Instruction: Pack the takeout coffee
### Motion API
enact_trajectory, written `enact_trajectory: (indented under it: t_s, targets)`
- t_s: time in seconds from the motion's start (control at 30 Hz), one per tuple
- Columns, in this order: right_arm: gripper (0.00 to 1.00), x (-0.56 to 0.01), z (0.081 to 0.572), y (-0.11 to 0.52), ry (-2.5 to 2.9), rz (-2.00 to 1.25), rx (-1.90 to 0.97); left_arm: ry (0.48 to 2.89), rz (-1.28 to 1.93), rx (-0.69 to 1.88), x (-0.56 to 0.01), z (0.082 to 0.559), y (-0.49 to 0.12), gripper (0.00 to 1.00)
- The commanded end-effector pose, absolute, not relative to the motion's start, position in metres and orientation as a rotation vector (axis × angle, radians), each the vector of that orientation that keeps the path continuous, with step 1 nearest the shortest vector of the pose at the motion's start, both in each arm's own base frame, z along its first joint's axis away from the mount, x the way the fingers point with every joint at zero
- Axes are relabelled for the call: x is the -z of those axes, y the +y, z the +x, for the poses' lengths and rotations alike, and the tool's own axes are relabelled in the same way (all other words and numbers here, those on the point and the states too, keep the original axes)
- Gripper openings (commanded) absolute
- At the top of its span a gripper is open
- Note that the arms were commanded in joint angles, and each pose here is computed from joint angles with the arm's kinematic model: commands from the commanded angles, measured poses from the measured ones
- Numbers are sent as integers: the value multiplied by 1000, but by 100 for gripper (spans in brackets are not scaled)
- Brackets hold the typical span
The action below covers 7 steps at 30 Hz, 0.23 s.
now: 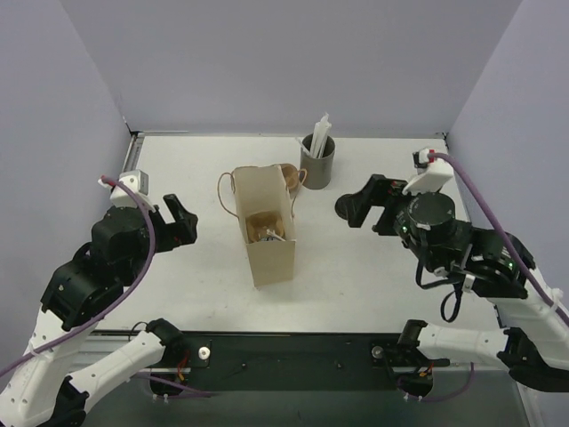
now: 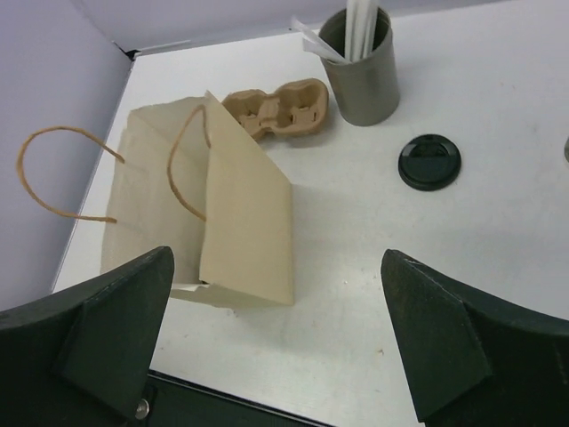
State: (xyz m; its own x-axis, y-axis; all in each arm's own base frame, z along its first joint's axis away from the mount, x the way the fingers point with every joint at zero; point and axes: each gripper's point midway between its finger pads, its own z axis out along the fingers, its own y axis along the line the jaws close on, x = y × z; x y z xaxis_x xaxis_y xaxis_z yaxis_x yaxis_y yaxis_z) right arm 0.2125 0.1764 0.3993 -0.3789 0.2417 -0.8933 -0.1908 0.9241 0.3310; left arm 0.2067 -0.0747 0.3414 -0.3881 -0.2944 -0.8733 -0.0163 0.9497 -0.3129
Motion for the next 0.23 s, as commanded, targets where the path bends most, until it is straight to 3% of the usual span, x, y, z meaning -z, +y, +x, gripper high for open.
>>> enact_trajectory:
  t_s: [0.0, 0.2]
  targets:
    - [97, -364, 206, 151, 1966, 164, -387, 2056, -243, 258, -317, 197, -70, 95]
    - [97, -362, 204, 147, 1977, 158, -369, 2087, -261, 217, -307, 203, -71, 95]
